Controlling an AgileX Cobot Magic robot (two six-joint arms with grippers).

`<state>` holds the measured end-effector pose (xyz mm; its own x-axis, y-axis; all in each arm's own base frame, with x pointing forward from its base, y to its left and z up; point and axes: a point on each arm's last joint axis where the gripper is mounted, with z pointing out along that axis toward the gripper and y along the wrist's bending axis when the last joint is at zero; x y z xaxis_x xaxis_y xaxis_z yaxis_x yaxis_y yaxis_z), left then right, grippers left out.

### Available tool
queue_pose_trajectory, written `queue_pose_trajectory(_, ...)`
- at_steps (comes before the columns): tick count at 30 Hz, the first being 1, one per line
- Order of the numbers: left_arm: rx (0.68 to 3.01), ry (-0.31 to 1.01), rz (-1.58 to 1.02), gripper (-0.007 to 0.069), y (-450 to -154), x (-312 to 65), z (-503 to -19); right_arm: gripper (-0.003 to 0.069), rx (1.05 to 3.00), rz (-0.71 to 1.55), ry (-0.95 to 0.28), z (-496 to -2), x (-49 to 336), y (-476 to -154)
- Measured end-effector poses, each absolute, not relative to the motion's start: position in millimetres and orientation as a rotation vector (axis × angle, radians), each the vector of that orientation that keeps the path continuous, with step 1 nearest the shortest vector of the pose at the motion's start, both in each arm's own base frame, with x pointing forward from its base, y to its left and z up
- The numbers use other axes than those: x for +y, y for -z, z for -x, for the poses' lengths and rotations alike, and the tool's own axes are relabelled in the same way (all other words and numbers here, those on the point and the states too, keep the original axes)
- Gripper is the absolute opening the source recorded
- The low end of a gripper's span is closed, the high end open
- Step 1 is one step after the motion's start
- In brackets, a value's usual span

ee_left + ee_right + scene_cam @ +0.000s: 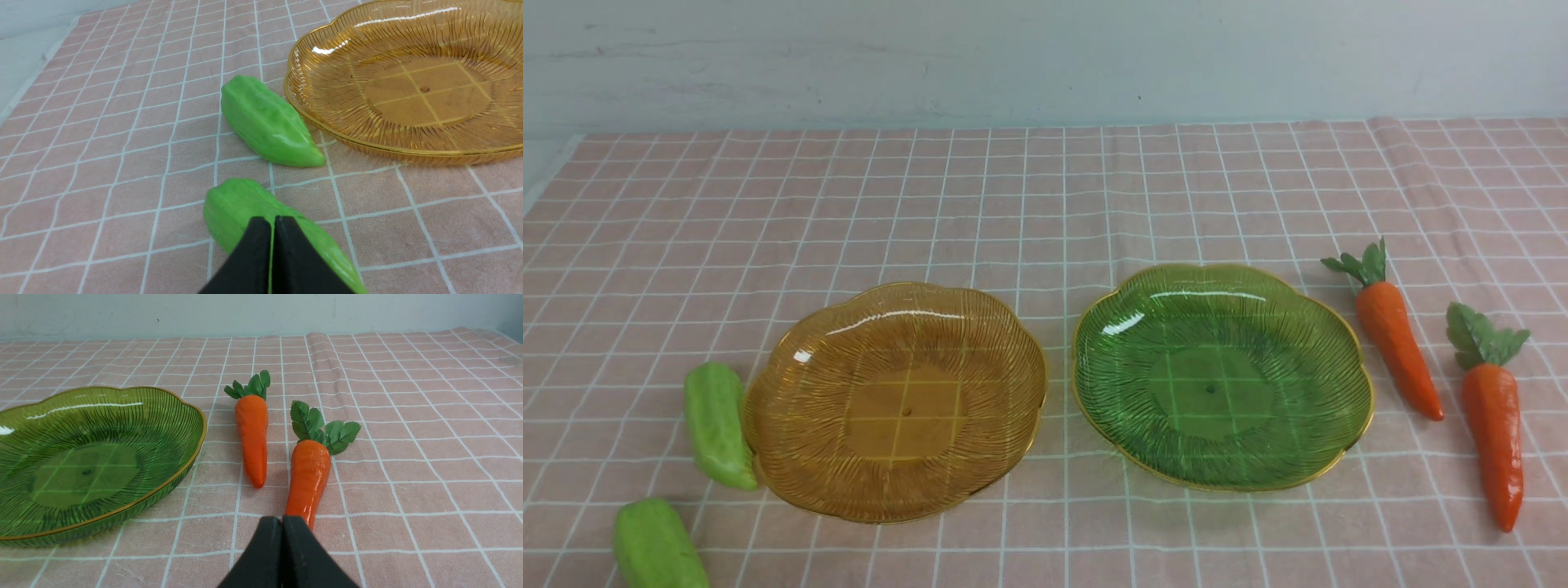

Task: Put different types of vegetables on the plate.
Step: 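Put the green cucumber next to the left plate into that plate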

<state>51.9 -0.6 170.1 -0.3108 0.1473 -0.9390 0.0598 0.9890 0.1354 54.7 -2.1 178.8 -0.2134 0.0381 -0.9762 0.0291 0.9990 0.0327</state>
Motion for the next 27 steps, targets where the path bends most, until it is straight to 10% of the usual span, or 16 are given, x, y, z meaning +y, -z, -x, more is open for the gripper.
queue_pose_trajectory(4, 1.834, -0.04, -0.098, -0.0003, -174, -2, -53, -0.0017, 1.782, -0.06, -0.025, -55, -2, -179)
queue_pose_trajectory(13, 1.487, 0.542, 0.468, -0.0003, -201, -3, -57, -0.0017, 1.461, -0.388, -0.422, -57, 0, -204)
queue_pose_trajectory(27, 1.145, 0.615, 0.495, -0.0003, -277, 6, -40, -0.0017, 1.314, -0.419, -0.441, -55, -4, -216)
